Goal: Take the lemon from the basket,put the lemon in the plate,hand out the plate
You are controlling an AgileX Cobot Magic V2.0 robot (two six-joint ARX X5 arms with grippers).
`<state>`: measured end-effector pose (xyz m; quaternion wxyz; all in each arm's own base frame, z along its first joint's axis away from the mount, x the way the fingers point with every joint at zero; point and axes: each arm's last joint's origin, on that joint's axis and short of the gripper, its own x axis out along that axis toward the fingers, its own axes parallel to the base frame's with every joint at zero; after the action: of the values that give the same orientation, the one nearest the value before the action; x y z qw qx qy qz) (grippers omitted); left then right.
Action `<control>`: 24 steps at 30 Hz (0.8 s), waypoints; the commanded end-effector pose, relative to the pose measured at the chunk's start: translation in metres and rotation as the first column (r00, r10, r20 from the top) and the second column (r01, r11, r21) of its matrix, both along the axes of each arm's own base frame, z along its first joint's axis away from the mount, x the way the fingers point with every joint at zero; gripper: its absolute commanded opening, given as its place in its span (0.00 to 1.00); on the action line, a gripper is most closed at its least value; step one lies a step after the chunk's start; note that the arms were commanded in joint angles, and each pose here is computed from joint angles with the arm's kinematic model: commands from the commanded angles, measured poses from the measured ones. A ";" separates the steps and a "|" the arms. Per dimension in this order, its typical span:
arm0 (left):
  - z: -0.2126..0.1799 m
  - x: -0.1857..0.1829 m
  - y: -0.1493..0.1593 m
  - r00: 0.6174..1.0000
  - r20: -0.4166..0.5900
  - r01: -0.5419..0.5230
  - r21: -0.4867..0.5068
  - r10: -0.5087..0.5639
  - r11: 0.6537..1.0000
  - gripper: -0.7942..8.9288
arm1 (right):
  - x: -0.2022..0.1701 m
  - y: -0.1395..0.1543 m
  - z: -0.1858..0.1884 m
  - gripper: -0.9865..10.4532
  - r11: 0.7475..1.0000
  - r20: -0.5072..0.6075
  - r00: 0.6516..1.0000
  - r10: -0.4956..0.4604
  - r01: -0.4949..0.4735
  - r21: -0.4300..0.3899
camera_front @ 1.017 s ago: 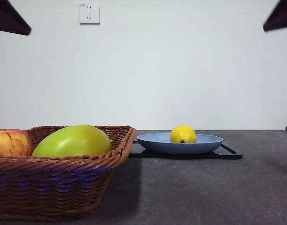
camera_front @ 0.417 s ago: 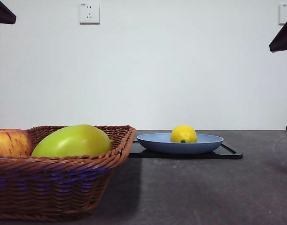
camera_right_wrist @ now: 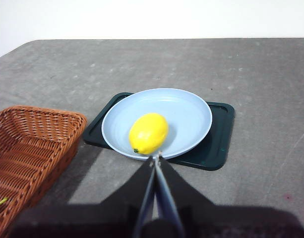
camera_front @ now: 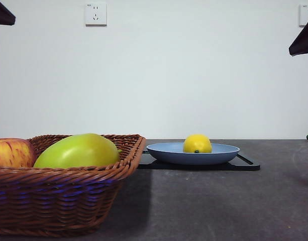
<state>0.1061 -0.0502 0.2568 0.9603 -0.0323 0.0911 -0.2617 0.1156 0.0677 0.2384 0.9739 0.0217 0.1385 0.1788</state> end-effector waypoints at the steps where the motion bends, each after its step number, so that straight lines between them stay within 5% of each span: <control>1: 0.010 -0.013 0.008 0.996 0.086 -0.008 -0.035 0.011 0.999 0.09 | 0.000 0.001 0.004 0.09 1.000 0.011 1.000 0.001 -0.002 0.020; 4: 0.015 -0.030 0.020 0.978 0.197 -0.063 -0.011 0.064 0.998 0.09 | 0.000 0.001 0.004 0.09 1.000 0.011 1.000 -0.001 0.001 0.020; 9: 0.000 -0.042 0.035 0.948 0.230 -0.232 0.028 0.220 0.972 0.09 | 0.000 0.001 0.004 0.09 1.000 0.011 1.000 -0.001 0.001 0.020; 15: -0.040 -0.028 0.045 0.917 0.177 -0.371 0.045 0.359 0.927 0.09 | 0.000 0.001 0.004 0.09 1.000 0.011 1.000 -0.001 0.001 0.020; 24: -0.097 -0.009 0.050 0.902 0.101 -0.425 0.026 0.420 0.905 0.09 | 0.000 0.001 0.004 0.09 1.000 0.011 1.000 0.000 0.000 0.020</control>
<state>0.0967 -0.0010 0.1580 0.9973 -0.0063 0.0526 -0.0515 0.1156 0.0677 0.2384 0.9739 0.0217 0.1385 0.1788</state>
